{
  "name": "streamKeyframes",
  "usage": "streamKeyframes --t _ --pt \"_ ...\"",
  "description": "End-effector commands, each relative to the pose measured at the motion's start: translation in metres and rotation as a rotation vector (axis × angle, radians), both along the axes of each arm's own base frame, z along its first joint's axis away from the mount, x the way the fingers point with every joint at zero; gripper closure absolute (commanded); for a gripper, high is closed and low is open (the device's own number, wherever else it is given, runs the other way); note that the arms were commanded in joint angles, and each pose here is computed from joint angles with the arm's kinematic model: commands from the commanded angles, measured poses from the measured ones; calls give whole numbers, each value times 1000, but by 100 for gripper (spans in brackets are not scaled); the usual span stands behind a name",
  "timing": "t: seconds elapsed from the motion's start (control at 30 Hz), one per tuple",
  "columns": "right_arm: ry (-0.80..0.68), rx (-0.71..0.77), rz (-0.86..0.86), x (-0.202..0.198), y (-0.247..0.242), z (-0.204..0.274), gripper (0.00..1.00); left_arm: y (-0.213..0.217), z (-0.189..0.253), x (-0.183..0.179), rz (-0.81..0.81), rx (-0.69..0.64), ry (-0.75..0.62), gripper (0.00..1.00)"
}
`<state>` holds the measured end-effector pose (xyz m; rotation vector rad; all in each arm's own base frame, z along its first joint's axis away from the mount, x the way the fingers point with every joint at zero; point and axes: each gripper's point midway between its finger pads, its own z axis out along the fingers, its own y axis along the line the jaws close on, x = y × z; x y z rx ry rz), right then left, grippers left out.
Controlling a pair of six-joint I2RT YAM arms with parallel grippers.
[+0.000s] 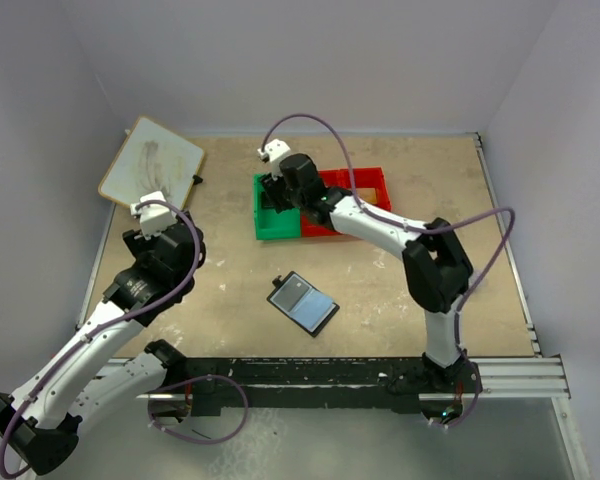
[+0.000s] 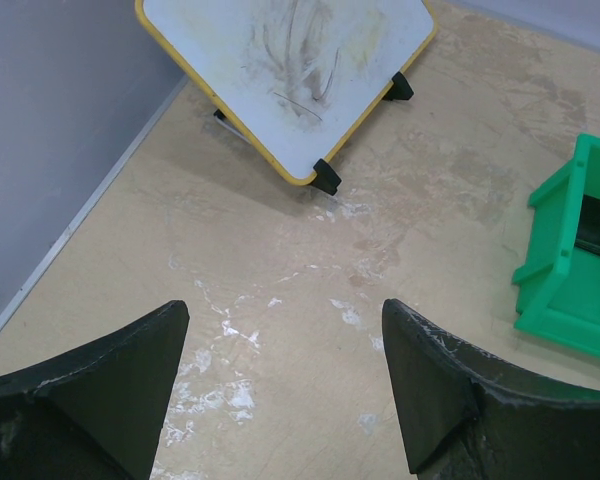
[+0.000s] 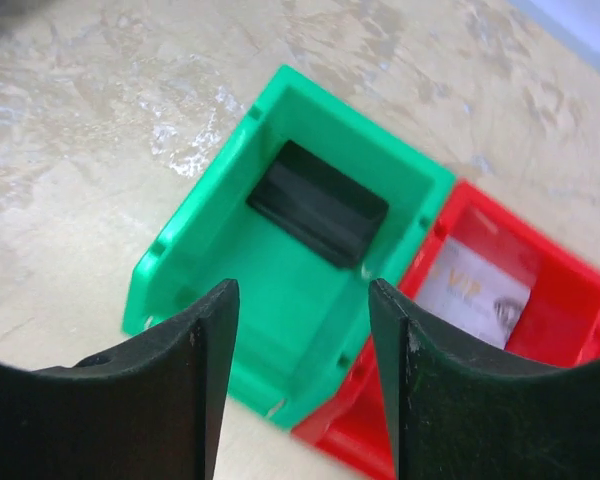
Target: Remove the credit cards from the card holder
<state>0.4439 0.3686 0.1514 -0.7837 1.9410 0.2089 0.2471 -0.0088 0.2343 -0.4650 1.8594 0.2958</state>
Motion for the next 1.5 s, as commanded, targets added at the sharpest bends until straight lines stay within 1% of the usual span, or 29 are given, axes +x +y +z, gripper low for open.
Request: streamKeyframes --t 0.0,0.07,0.1,0.17,0.23,0.37,0.47,0.63,0.8,0.9,1.13,1.3,1.47 --pt "35 255 -313 -20 -38 34 41 3 15 1 14 -10 -35 24" --pt "86 342 -356 -37 -47 31 36 3 14 1 13 -10 -34 24" --pt "104 359 -357 -44 -50 28 34 3 14 1 12 -10 -34 24" --pt "187 367 -353 -64 -52 16 33 1 14 2 7 -10 -30 24" --pt "246 383 -377 -85 -50 5 33 -1 12 3 -2 -10 -21 24" --pt "268 387 -455 -120 -51 -6 33 -2 10 5 -6 -5 -13 24" --pt "312 398 -477 -145 -47 -20 36 -3 9 5 -10 -4 -8 24" --pt "406 419 -449 -179 -38 -48 39 -5 5 7 -18 4 9 24" --pt "495 361 -393 -210 -27 -75 39 -6 3 8 -20 12 19 24" --pt "520 311 -460 -218 -33 -95 38 -7 2 9 -24 13 24 24" --pt "505 310 -584 -213 -34 -96 38 -8 -1 10 -27 18 35 24" --pt "492 273 -640 -209 -38 -101 36 -9 -2 11 -27 22 40 24" --pt "514 244 -696 -209 -38 -113 33 -9 -1 11 -27 22 38 24"
